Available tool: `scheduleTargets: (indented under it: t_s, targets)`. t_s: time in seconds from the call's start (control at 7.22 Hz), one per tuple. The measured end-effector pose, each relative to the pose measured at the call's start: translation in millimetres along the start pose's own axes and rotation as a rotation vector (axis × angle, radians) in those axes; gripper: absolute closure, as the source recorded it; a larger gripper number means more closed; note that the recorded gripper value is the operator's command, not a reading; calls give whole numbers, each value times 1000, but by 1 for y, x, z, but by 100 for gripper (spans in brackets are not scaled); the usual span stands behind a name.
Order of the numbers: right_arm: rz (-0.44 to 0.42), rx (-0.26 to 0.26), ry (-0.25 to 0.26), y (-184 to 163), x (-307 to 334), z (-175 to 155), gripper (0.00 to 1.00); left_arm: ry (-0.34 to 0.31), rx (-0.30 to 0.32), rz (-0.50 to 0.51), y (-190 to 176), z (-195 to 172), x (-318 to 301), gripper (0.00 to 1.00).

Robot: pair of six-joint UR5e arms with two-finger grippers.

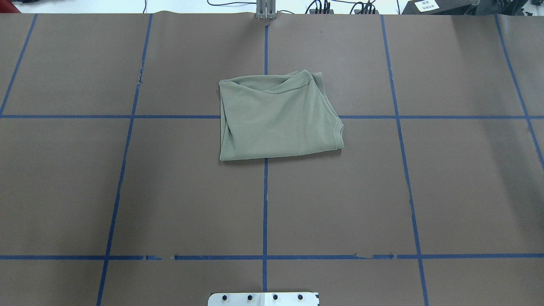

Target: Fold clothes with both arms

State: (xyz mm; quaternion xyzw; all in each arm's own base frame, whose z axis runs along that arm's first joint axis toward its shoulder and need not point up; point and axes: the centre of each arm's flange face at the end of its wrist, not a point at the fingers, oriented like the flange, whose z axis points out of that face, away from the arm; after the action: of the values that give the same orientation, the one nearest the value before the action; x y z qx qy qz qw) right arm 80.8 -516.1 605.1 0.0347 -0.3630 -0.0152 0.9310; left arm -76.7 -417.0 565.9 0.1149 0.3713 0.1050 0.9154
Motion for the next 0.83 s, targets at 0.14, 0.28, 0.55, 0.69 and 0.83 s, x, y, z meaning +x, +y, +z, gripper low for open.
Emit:
scheduleTargets:
  t_s: [0.14, 0.28, 0.55, 0.69, 0.83]
  targets:
    - [-2, 0, 0, 0, 0, 0, 0, 0, 1, 0, 0, 0, 0, 0]
    - [-3, 1, 0, 0, 0, 0, 0, 0, 0, 0, 0, 0, 0, 0]
    - [-3, 0, 0, 1, 1, 0, 0, 0, -4, -5, 3, 1, -1, 0]
    - [0, -3, 0, 3, 2, 2, 0, 1, -9, -9, 6, 2, -2, 0]
    - [2, 0, 0, 9, 5, 6, 0, 2, -11, -12, 7, 3, -2, 0]
